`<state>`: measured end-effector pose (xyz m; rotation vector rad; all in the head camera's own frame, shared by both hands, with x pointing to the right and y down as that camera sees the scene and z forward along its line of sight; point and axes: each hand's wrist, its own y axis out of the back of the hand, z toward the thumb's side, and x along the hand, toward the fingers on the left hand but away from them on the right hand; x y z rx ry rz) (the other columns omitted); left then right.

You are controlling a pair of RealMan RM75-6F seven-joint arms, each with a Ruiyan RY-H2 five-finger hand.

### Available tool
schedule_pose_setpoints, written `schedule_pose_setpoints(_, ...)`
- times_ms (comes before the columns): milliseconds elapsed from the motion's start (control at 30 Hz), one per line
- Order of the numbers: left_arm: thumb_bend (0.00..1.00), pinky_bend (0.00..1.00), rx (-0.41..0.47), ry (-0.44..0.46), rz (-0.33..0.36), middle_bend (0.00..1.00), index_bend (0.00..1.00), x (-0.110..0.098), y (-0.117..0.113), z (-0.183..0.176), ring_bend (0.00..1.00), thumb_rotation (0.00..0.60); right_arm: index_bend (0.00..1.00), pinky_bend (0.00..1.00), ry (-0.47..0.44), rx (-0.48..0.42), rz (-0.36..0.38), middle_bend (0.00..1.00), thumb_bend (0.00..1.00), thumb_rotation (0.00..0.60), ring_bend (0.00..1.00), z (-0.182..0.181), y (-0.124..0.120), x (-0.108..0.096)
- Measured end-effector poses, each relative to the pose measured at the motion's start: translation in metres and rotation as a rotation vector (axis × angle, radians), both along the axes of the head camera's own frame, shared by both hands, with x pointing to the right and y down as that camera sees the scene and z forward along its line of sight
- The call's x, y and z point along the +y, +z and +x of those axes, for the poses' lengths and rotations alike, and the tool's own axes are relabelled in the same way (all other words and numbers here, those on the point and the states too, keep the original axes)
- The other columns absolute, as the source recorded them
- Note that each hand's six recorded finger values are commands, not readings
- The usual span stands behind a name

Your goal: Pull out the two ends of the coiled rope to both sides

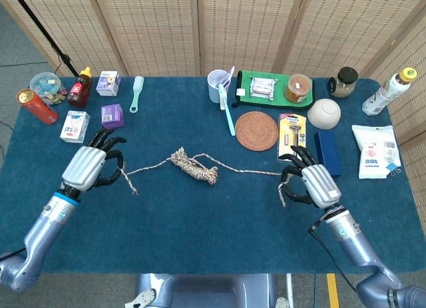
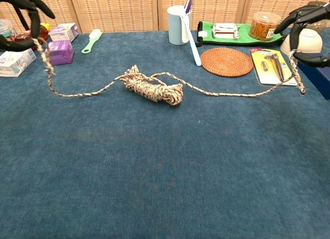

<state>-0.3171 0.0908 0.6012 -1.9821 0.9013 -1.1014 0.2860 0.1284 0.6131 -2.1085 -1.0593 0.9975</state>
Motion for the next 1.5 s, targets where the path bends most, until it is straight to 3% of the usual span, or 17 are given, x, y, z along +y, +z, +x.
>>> schedule_pose_setpoints(33, 0.50, 0.00, 0.003, 0.014, -0.001, 0.04, 0.25, 0.001, 0.001, 0.006, 0.00, 0.600, 0.16, 0.00, -0.008, 0.004, -0.006, 0.02, 0.49, 0.600, 0.00, -0.003, 0.001, 0.001)
schedule_pose_setpoints(100, 0.45, 0.00, -0.002, 0.043, -0.001, 0.00, 0.07, 0.004, 0.002, 0.014, 0.00, 0.600, 0.03, 0.00, -0.032, 0.019, -0.029, 0.00, 0.49, 0.600, 0.00, -0.008, 0.005, 0.005)
schedule_pose_setpoints(167, 0.37, 0.00, -0.029, 0.095, -0.011, 0.00, 0.00, 0.010, 0.006, 0.024, 0.00, 0.600, 0.00, 0.00, -0.055, 0.045, -0.060, 0.00, 0.46, 0.600, 0.00, -0.011, 0.008, 0.008)
schedule_pose_setpoints(267, 0.29, 0.00, -0.067, 0.149, -0.035, 0.00, 0.00, 0.019, 0.009, 0.034, 0.00, 0.600, 0.00, 0.00, -0.057, 0.073, -0.092, 0.00, 0.36, 0.600, 0.00, -0.010, 0.007, 0.009)
schedule_pose_setpoints(400, 0.27, 0.00, -0.078, 0.143, -0.058, 0.00, 0.00, 0.023, 0.009, 0.037, 0.00, 0.600, 0.00, 0.00, -0.048, 0.093, -0.098, 0.00, 0.32, 0.600, 0.00, -0.005, 0.004, 0.009)
schedule_pose_setpoints(700, 0.27, 0.00, -0.095, 0.023, -0.018, 0.00, 0.00, 0.020, -0.004, 0.004, 0.00, 0.600, 0.00, 0.00, 0.038, 0.108, -0.039, 0.00, 0.31, 0.600, 0.00, 0.023, -0.009, 0.002)
schedule_pose_setpoints(933, 0.27, 0.00, -0.138, -0.094, 0.006, 0.00, 0.04, 0.035, -0.029, -0.041, 0.00, 0.600, 0.06, 0.00, 0.112, 0.168, 0.014, 0.00, 0.32, 0.600, 0.00, 0.057, -0.018, 0.004)
schedule_pose_setpoints(1200, 0.27, 0.00, -0.215, -0.180, 0.030, 0.00, 0.17, 0.068, -0.051, -0.085, 0.00, 0.600, 0.10, 0.00, 0.174, 0.277, 0.009, 0.00, 0.32, 0.600, 0.00, 0.091, -0.027, 0.026)
schedule_pose_setpoints(1500, 0.27, 0.00, -0.286, -0.269, 0.052, 0.00, 0.19, 0.109, -0.079, -0.123, 0.00, 0.600, 0.11, 0.00, 0.254, 0.365, 0.004, 0.00, 0.32, 0.600, 0.00, 0.116, -0.046, 0.059)
